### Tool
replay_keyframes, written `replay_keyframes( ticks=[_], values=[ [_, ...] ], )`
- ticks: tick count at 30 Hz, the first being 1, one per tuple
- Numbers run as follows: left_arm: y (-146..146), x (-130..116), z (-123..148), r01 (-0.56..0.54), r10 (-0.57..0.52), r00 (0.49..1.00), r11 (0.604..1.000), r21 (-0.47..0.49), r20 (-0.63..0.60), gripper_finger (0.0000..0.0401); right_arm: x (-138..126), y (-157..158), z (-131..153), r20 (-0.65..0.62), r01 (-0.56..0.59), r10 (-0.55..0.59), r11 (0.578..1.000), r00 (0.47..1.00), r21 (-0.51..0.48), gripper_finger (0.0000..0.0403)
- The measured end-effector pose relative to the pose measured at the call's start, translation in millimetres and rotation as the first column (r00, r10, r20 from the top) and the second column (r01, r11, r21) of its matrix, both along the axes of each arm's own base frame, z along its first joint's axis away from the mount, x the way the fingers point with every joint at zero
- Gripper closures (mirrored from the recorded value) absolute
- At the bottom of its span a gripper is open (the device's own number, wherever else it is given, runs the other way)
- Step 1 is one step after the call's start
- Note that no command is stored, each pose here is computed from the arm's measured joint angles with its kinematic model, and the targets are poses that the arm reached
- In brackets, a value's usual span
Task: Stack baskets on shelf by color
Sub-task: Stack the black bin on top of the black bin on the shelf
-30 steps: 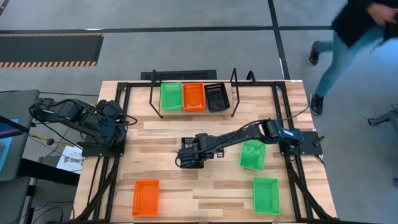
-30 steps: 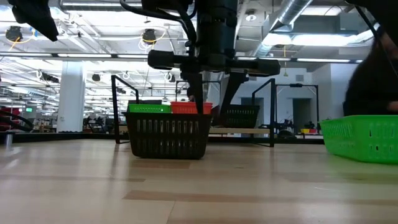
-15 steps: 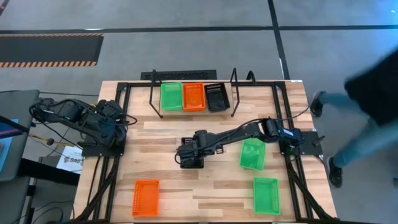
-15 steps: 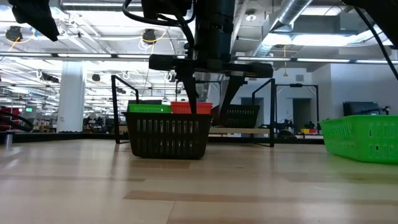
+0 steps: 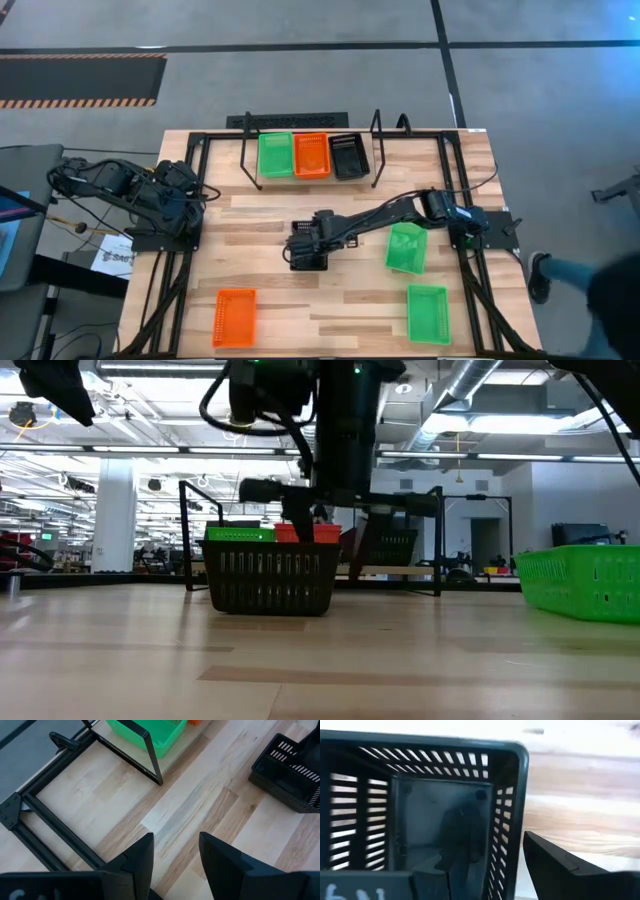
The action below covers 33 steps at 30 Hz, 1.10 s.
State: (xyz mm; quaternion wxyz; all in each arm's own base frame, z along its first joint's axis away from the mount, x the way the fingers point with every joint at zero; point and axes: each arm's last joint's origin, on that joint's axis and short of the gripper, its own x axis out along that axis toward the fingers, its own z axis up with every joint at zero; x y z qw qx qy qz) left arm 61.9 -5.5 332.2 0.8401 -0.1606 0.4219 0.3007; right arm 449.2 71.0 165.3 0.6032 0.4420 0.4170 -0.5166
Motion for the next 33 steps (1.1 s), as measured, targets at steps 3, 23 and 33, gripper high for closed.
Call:
replay_keyframes(
  ticks=[3,23,33],
  values=[
    [0.0,-0.1,0.0,0.000,0.000,1.000,1.000,0.000,0.000,0.0257,-2.1,0.1,-5.0,-0.014,0.010,-0.010,1.000,1.000,0.013,0.0206],
    [0.1,0.0,-0.1,-0.006,0.006,1.000,1.000,0.000,0.003,0.0257,-5.9,-0.2,42.3,-0.011,-0.166,0.168,0.981,0.986,0.097,0.0398],
    [1.5,0.1,0.7,-0.106,0.106,0.993,0.994,-0.002,0.058,0.0257,-69.7,-63.7,193.9,-0.039,-0.260,0.260,0.922,0.965,-0.285,0.0400]
  ],
)
